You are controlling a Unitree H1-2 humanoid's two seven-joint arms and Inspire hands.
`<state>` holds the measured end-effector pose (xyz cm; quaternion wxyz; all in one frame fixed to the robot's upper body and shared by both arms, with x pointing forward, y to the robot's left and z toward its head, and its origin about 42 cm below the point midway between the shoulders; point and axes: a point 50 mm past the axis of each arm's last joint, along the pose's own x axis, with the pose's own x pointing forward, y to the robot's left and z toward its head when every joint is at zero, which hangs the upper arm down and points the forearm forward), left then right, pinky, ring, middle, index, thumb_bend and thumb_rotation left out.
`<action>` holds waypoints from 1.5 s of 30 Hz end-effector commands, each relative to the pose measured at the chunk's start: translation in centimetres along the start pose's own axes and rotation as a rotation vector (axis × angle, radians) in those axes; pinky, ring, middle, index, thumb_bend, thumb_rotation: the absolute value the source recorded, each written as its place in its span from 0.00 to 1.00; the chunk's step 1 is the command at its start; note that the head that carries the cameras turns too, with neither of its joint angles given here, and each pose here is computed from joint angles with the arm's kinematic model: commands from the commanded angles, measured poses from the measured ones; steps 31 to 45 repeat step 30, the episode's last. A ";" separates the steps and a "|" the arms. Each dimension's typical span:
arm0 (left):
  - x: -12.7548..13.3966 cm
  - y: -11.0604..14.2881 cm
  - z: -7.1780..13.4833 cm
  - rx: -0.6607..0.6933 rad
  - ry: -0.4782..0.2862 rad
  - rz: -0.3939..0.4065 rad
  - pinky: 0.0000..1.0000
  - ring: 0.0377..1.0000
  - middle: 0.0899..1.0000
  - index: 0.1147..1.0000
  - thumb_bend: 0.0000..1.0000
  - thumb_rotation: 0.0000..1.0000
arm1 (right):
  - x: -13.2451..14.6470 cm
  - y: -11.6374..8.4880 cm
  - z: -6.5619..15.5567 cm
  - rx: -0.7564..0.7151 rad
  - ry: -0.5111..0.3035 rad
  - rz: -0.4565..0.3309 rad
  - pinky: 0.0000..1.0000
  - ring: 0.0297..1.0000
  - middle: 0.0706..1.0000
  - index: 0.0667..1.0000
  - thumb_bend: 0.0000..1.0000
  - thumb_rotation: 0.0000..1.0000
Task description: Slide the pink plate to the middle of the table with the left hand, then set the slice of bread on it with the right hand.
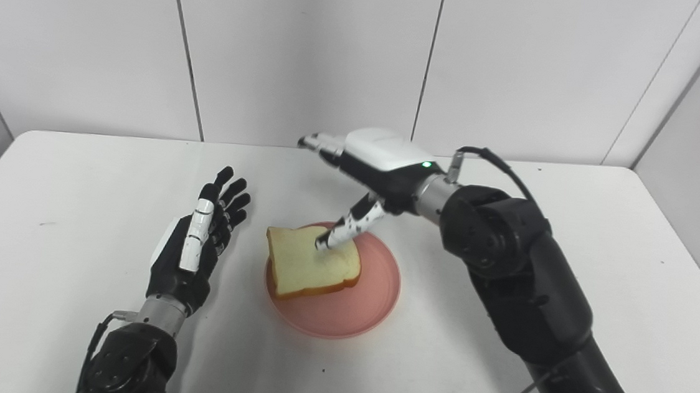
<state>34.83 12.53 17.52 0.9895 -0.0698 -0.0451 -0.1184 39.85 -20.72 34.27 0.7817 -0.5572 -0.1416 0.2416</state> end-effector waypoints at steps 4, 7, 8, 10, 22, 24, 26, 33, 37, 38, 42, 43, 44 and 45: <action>0.4 0.1 1.7 0.008 -0.098 -0.024 0.99 0.96 0.97 0.98 0.73 0.99 | -1.8 2.6 -1.9 0.239 0.104 -0.154 0.83 0.97 1.00 1.00 0.93 0.85; 0.3 0.3 1.4 0.015 -0.102 -0.023 0.99 0.96 0.97 0.98 0.72 1.00 | -2.7 4.8 -2.4 0.363 0.154 -0.184 0.88 0.99 1.00 1.00 0.86 0.98; 0.3 0.3 1.4 0.016 -0.103 -0.023 0.99 0.96 0.97 0.97 0.72 1.00 | -2.9 5.3 -2.5 0.392 0.164 -0.193 0.90 1.00 1.00 1.00 0.84 0.99; 0.2 0.4 1.3 0.019 -0.101 -0.023 0.99 0.96 0.97 0.97 0.72 1.00 | -3.5 7.5 -2.7 0.497 0.157 -0.245 0.93 1.00 1.00 1.00 0.82 1.00; 0.0 0.9 0.2 0.050 -0.117 -0.032 0.96 0.96 0.97 0.96 0.72 1.00 | -4.2 15.1 -2.0 0.937 0.072 -0.566 1.00 1.00 1.00 1.00 0.79 1.00; -0.1 1.0 0.1 0.049 -0.117 -0.040 0.96 0.96 0.97 0.96 0.71 1.00 | -4.3 15.6 -1.9 0.988 0.063 -0.613 1.00 1.00 1.00 1.00 0.75 1.00; -0.2 1.1 0.1 0.052 -0.118 -0.047 0.97 0.96 0.97 0.97 0.69 1.00 | -4.4 16.0 -1.8 1.019 0.061 -0.636 1.00 1.00 1.00 1.00 0.71 1.00; -0.2 1.4 -0.4 0.047 -0.119 -0.062 0.98 0.97 0.99 0.99 0.67 1.00 | -4.6 16.9 -1.8 1.042 0.066 -0.650 1.00 1.00 1.00 1.00 0.66 1.00; -0.2 1.4 -0.4 0.047 -0.119 -0.062 0.98 0.97 0.99 0.99 0.67 1.00 | -4.6 16.9 -1.8 1.042 0.066 -0.650 1.00 1.00 1.00 1.00 0.66 1.00; -0.2 1.4 -0.4 0.047 -0.119 -0.062 0.98 0.97 0.99 0.99 0.67 1.00 | -4.6 16.9 -1.8 1.042 0.066 -0.650 1.00 1.00 1.00 1.00 0.66 1.00; -0.2 1.4 -0.4 0.047 -0.119 -0.062 0.98 0.97 0.99 0.99 0.67 1.00 | -4.6 16.9 -1.8 1.042 0.066 -0.650 1.00 1.00 1.00 1.00 0.66 1.00; -0.2 1.4 -0.4 0.047 -0.119 -0.062 0.98 0.97 0.99 0.99 0.67 1.00 | -4.6 16.9 -1.8 1.042 0.066 -0.650 1.00 1.00 1.00 1.00 0.66 1.00; -0.2 1.4 -0.4 0.047 -0.119 -0.062 0.98 0.97 0.99 0.99 0.67 1.00 | -4.6 16.9 -1.8 1.042 0.066 -0.650 1.00 1.00 1.00 1.00 0.66 1.00; -0.2 1.4 -0.4 0.047 -0.119 -0.062 0.98 0.97 0.99 0.99 0.67 1.00 | -4.6 16.9 -1.8 1.042 0.066 -0.650 1.00 1.00 1.00 1.00 0.66 1.00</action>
